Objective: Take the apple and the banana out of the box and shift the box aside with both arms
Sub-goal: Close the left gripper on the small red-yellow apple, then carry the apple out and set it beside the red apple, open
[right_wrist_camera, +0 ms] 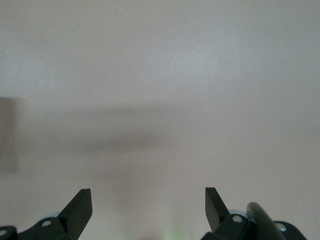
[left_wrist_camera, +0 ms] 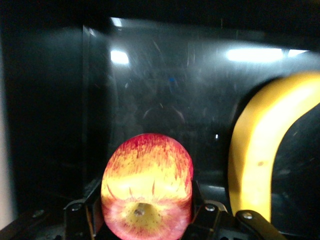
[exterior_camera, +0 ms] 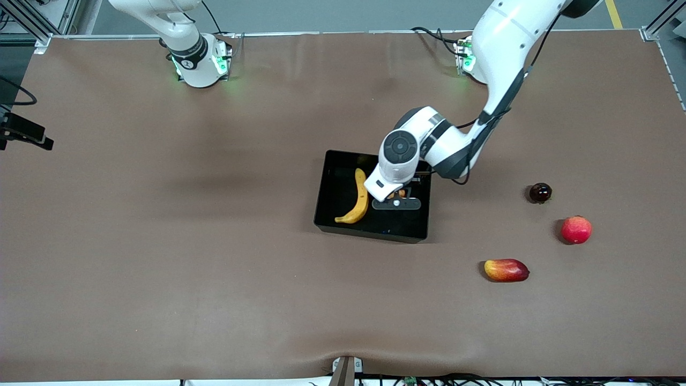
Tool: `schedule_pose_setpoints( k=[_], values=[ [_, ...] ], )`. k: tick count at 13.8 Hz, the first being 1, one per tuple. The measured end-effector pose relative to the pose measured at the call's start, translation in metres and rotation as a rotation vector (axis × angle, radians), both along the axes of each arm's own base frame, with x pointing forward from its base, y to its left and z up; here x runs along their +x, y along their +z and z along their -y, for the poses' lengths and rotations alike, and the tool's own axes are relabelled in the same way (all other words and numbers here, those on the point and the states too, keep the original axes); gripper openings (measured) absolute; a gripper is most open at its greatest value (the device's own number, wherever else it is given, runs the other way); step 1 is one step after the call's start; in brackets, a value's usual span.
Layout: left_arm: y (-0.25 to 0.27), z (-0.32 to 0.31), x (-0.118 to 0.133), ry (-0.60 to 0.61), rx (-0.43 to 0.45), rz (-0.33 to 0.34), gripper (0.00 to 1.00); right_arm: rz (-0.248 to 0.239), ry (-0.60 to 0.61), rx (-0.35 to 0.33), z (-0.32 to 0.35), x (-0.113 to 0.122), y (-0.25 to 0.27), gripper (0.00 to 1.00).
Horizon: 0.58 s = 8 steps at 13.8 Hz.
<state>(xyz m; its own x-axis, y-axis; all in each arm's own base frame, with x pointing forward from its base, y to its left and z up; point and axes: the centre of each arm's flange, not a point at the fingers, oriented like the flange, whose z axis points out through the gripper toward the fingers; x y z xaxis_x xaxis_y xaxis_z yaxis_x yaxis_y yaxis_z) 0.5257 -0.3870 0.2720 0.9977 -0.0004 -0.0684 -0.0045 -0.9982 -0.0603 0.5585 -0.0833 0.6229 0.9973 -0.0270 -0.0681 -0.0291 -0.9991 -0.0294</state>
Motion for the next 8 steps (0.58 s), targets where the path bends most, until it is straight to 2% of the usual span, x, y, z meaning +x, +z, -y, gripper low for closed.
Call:
schedule_pose_setpoints(
  k=[4,6,8],
  values=[
    [0.107,-0.051,0.032,0.086,0.010,0.109,0.66,-0.017,-0.001,-0.001,0.001,0.005,-0.009,1.00],
    [0.132,-0.100,0.047,0.088,0.047,0.100,0.66,-0.024,-0.001,-0.001,0.001,0.007,-0.013,1.00],
    [0.131,-0.167,0.067,0.073,0.074,0.060,0.66,-0.024,-0.001,-0.001,0.001,0.007,-0.014,1.00]
  ],
)
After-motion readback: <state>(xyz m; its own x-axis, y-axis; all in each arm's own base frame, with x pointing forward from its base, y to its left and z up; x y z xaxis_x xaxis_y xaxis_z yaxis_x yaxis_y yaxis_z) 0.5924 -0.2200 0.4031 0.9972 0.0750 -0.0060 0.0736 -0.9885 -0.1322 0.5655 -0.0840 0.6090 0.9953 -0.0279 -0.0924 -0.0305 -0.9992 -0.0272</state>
